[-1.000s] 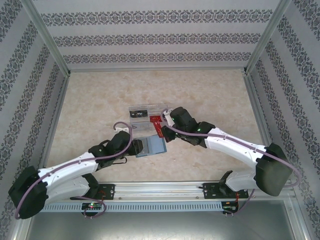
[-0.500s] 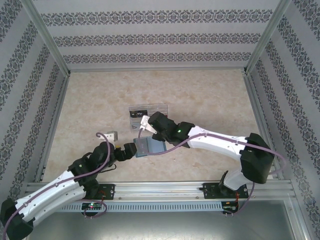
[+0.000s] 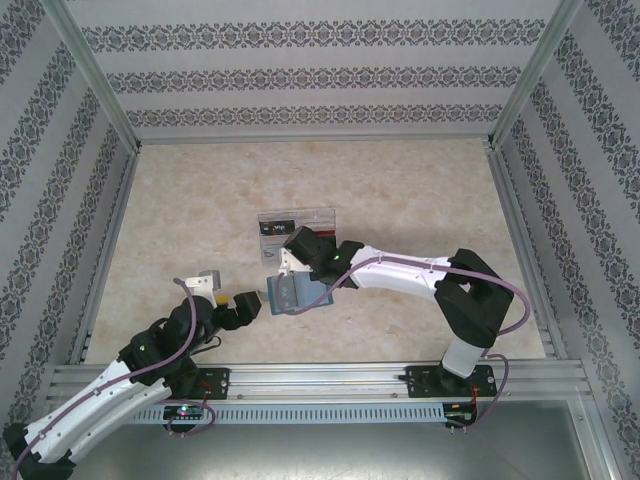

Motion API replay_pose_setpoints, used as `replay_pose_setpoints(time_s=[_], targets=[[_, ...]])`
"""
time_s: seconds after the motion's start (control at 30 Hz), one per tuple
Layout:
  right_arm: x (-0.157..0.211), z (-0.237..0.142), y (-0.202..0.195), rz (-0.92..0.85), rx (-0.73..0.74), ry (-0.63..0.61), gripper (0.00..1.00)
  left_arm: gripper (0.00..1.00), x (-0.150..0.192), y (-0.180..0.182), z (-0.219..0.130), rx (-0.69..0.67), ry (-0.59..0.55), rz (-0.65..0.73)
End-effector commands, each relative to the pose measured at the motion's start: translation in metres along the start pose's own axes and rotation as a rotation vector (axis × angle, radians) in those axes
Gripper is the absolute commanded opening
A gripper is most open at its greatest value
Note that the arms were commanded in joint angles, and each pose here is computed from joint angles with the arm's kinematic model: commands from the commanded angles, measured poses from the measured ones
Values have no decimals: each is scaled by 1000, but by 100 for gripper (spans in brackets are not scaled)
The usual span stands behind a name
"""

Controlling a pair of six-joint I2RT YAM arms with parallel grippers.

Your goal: Take the credit cards out of the card holder

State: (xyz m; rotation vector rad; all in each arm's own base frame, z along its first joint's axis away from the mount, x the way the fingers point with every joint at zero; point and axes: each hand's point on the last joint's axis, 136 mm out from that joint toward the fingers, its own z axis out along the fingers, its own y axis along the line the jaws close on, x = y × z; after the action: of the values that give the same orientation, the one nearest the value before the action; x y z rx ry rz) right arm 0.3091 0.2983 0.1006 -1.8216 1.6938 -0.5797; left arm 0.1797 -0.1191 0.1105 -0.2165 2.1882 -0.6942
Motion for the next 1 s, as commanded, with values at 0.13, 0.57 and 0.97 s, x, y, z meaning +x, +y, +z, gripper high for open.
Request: replay_pose_setpoints(time_s=[0.13, 0.57, 0.97], targets=[[6, 3, -21, -7, 36, 31, 0, 100, 6, 17, 2, -62, 5, 25], [7, 7, -22, 43, 6, 14, 0, 100, 6, 19, 2, -69, 4, 28], [9, -6, -25, 56, 11, -34, 0, 100, 6, 18, 3, -67, 2, 28]])
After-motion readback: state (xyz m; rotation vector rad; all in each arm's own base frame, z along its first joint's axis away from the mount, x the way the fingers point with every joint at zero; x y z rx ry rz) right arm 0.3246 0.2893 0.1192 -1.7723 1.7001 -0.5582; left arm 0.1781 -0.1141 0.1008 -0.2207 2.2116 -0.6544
